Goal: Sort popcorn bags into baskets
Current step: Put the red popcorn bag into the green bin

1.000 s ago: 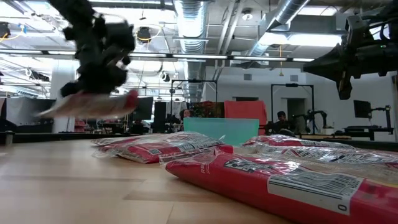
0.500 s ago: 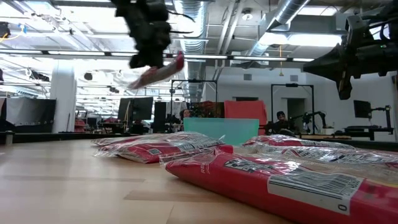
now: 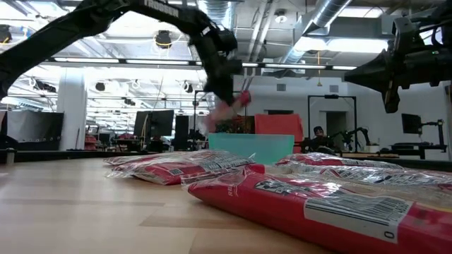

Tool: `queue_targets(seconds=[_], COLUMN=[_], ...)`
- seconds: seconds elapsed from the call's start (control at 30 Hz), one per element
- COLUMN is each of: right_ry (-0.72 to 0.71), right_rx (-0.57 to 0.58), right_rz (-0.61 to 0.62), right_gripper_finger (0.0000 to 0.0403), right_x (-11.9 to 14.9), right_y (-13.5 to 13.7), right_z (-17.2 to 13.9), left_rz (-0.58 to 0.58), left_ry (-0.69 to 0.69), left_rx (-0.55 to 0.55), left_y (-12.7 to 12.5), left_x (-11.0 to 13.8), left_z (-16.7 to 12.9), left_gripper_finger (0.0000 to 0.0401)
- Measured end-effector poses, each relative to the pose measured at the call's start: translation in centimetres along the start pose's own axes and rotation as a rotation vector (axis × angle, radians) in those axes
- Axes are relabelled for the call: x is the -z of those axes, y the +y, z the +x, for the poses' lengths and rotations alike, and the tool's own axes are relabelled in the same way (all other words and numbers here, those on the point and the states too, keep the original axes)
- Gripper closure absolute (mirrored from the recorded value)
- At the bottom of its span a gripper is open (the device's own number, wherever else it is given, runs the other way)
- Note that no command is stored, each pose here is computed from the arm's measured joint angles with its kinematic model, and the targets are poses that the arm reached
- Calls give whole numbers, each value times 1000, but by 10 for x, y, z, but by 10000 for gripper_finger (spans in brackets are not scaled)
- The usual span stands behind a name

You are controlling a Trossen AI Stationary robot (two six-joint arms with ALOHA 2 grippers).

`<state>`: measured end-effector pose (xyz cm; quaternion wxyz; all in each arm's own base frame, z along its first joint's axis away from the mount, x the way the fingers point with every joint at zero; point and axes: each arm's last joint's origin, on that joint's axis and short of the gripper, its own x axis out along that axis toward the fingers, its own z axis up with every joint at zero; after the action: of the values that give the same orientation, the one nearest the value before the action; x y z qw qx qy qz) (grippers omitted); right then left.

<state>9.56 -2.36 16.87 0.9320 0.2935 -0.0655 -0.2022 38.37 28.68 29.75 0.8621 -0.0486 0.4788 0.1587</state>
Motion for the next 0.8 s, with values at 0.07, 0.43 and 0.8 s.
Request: queue_targets(seconds=[0.07, 0.43, 0.8], right_ry=[0, 5, 6], right_rx=[1, 4, 4], right_rz=[2, 1, 1], right_gripper_finger=[349, 349, 349], right_x=[0, 1, 1], right_y=[0, 0, 0], right_z=[0, 1, 1], left_rz=[42, 199, 274], left_ry=[44, -6, -180], left_rx=[-1, -70, -142], left_y=[-5, -40, -58], left_x=[6, -14, -42], left_z=[15, 30, 15], left_gripper_finger=[396, 398, 396])
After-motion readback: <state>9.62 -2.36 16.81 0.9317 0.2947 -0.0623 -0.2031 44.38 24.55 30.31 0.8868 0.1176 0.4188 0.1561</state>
